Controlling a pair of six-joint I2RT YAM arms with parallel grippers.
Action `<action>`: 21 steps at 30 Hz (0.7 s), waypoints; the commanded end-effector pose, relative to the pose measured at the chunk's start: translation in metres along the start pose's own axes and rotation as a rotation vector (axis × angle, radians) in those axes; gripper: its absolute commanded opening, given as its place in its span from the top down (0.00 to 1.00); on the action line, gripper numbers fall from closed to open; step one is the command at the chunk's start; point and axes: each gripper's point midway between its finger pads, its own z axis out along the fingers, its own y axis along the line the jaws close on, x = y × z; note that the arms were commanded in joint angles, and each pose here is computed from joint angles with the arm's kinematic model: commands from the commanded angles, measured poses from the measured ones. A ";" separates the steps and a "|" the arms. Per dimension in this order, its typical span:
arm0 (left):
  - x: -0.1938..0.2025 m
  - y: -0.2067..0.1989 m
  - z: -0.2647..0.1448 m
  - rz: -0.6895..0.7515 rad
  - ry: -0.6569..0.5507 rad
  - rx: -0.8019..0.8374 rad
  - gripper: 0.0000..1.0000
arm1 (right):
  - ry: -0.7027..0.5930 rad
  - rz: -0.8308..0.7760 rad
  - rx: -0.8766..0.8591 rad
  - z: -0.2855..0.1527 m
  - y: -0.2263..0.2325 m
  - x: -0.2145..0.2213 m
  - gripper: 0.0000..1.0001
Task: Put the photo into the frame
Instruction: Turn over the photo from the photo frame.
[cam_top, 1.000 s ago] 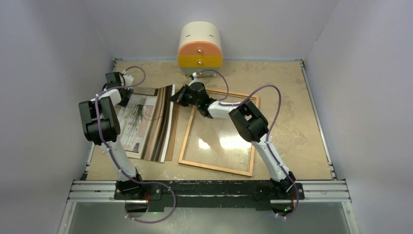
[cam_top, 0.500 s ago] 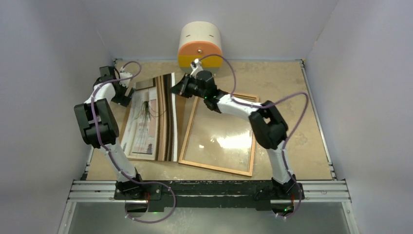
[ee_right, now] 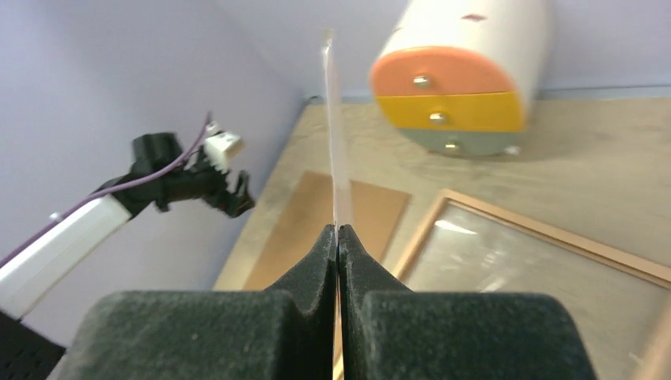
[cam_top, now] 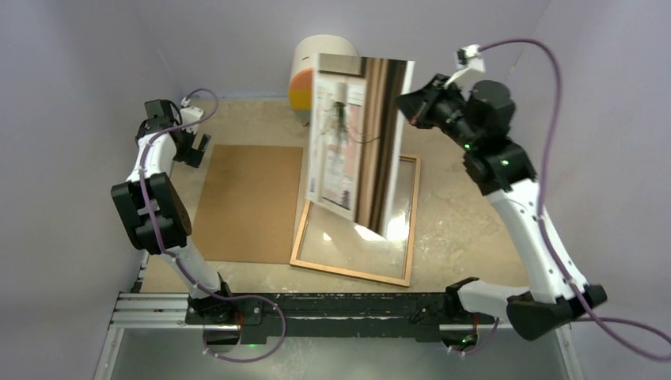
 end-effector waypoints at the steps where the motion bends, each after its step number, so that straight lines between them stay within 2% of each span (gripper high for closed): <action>1: -0.028 -0.039 -0.024 0.031 -0.081 0.097 0.03 | 0.085 -0.166 0.318 -0.082 -0.035 -0.012 1.00; 7: -0.041 -0.091 -0.027 0.092 -0.098 0.161 0.02 | -0.102 -0.311 0.595 -0.153 -0.038 -0.092 1.00; 9: -0.042 -0.094 -0.028 0.091 -0.098 0.172 0.01 | -0.094 -0.345 0.635 -0.155 -0.042 -0.098 1.00; 12: -0.040 -0.091 -0.029 0.103 -0.094 0.152 0.01 | 0.004 -0.348 0.669 -0.135 -0.062 -0.076 1.00; 17: -0.031 -0.095 -0.027 0.114 -0.083 0.154 0.01 | 0.270 -0.293 0.684 -0.082 -0.107 0.002 1.00; 21: -0.028 -0.096 -0.025 0.111 -0.079 0.153 0.01 | 0.409 -0.237 0.632 -0.051 -0.121 0.059 1.00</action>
